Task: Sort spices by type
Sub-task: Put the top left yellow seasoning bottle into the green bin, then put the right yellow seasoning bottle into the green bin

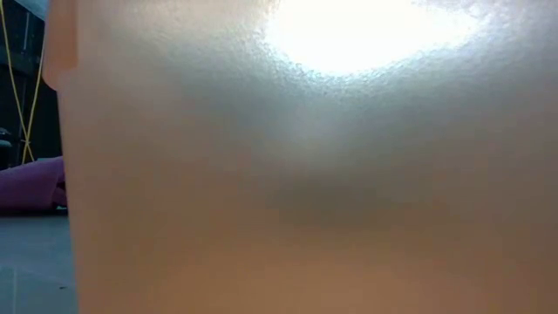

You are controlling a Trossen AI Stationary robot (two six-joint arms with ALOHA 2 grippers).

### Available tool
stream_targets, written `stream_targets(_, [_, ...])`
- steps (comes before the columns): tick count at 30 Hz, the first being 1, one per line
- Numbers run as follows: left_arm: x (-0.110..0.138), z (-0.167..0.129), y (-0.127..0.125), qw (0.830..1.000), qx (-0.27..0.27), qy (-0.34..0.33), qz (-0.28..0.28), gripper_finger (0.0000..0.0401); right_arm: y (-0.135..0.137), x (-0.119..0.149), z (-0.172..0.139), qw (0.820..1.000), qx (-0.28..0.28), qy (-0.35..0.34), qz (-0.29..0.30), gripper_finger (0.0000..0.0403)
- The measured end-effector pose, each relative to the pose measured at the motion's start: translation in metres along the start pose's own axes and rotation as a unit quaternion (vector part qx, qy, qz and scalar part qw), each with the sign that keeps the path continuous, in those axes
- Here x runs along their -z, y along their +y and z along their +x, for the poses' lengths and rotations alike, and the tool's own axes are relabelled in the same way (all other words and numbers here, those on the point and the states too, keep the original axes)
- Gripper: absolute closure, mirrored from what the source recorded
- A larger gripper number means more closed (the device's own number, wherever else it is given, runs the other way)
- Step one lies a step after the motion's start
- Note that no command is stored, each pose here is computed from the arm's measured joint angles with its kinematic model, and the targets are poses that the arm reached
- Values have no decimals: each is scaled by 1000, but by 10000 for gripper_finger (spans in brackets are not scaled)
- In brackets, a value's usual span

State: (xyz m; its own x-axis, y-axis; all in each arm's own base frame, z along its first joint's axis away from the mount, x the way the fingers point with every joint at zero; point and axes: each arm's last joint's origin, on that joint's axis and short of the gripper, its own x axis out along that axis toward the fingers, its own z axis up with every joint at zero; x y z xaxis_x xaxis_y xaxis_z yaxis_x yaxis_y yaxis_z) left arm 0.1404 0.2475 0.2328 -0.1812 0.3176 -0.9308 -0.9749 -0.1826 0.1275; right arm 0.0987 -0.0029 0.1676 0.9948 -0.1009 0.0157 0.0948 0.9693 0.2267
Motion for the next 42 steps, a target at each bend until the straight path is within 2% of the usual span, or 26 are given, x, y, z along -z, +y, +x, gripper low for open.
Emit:
stream_targets(10, [-8,-6,1,1000,15,-13,-3,148,0,0,0,1000,0,0,0,402])
stream_targets(20, [-51,-54,2,990,77,-122,-9,147,0,0,0,1000,0,0,0,402])
stream_targets(23, [-60,-69,-6,979,133,-153,-2,147,0,0,0,1000,0,0,0,402])
stream_targets(24, [-61,-74,-12,971,175,-160,14,147,0,0,0,1000,0,0,0,402])
stream_targets(26, [-59,-85,-29,941,281,-173,79,149,0,0,0,1000,0,0,0,402])
stream_targets(29, [-39,-106,-61,867,416,-174,210,173,0,0,0,1000,0,0,0,402])
stream_targets(30, [-27,-112,-72,848,436,-173,247,189,0,0,0,1000,0,0,0,402])
stream_targets(32, [-2,-122,-89,821,449,-169,310,239,0,0,0,1000,0,0,0,402])
stream_targets(34, [23,-131,-102,800,456,-158,357,311,0,0,0,1000,0,0,0,402])
stream_targets(35, [33,-136,-108,790,463,-154,372,351,0,0,0,1000,0,0,-2,402])
stream_targets(36, [43,-142,-112,782,473,-152,376,375,0,0,0,1000,1,0,-11,402])
stream_targets(39, [64,-171,-109,766,510,-164,356,386,0,-2,0,998,10,-9,-66,402])
stream_targets(41, [73,-198,-95,741,545,-192,342,396,2,-13,0,996,7,-67,-50,402])
stream_targets(42, [76,-212,-86,723,563,-216,338,398,3,-22,-2,993,8,-116,-24,402])
